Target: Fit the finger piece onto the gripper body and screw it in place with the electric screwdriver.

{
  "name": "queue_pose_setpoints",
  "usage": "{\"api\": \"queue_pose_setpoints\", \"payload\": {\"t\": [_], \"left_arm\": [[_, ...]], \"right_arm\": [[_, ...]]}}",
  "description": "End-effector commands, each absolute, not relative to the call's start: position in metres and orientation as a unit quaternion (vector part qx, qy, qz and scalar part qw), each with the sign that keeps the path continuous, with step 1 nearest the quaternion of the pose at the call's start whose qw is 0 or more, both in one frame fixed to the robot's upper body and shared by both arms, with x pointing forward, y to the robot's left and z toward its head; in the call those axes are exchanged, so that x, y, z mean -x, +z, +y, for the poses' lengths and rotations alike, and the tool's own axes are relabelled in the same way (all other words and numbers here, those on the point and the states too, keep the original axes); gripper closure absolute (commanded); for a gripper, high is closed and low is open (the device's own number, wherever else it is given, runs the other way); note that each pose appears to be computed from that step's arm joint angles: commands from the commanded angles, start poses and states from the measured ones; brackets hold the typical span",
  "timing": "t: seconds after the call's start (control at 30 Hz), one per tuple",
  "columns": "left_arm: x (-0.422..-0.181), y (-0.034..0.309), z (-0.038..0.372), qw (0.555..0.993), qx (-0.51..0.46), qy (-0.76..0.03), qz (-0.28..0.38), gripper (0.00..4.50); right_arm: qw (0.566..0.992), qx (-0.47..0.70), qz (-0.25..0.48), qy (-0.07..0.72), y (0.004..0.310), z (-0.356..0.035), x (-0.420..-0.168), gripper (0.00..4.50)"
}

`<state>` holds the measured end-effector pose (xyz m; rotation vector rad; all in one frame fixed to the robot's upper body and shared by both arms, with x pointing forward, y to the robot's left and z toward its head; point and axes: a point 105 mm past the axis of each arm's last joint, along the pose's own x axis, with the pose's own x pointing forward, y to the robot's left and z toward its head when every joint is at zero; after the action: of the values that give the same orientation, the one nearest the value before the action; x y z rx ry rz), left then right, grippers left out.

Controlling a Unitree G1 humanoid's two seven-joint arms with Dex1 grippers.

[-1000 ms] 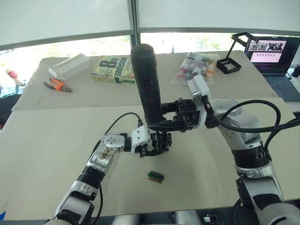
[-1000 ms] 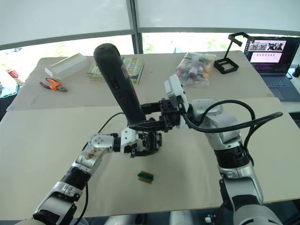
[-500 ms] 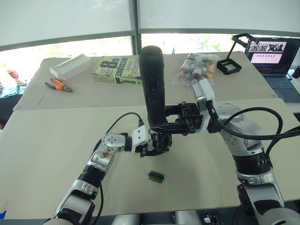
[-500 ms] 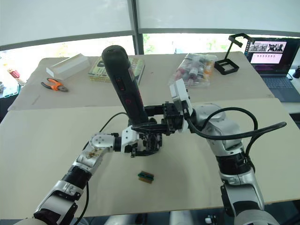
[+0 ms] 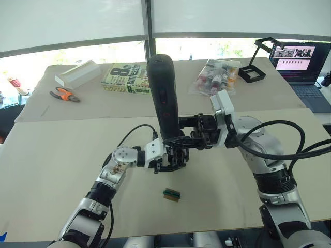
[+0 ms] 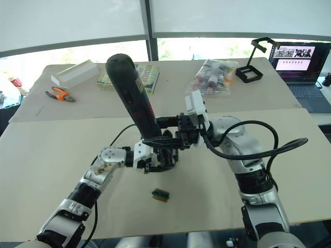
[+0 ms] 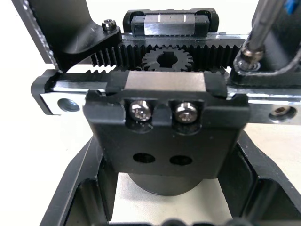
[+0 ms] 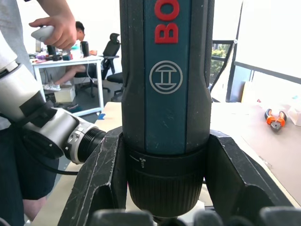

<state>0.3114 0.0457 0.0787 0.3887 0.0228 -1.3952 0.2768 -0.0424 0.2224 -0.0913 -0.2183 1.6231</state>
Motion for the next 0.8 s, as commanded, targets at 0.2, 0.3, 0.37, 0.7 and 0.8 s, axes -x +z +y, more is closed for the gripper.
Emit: {"api": "queue_pose_setpoints", "payload": {"t": [0.2,0.3,0.37,0.7,0.8], "left_arm": [[-0.322,0.098,0.049,0.760,-0.192,-0.620,-0.022,2.15],[-0.322,0.099,0.049,0.760,-0.193,-0.620,-0.022,2.15],[-0.322,0.099,0.050,0.760,-0.193,-0.620,-0.023,2.15],[-0.325,0.101,0.049,0.762,-0.192,-0.618,-0.026,2.15],[-0.325,0.102,0.049,0.763,-0.192,-0.617,-0.026,2.15]], "right_arm": [[0.714,0.013,0.016,0.700,0.180,-0.052,-0.286,2.61],[0.718,0.007,0.013,0.696,0.179,-0.052,-0.286,2.61],[0.722,0.009,0.011,0.692,0.176,-0.054,-0.285,2.61],[0.722,0.035,0.002,0.691,0.167,-0.056,-0.282,2.61],[0.722,0.041,0.002,0.691,0.165,-0.057,-0.283,2.61]]}}
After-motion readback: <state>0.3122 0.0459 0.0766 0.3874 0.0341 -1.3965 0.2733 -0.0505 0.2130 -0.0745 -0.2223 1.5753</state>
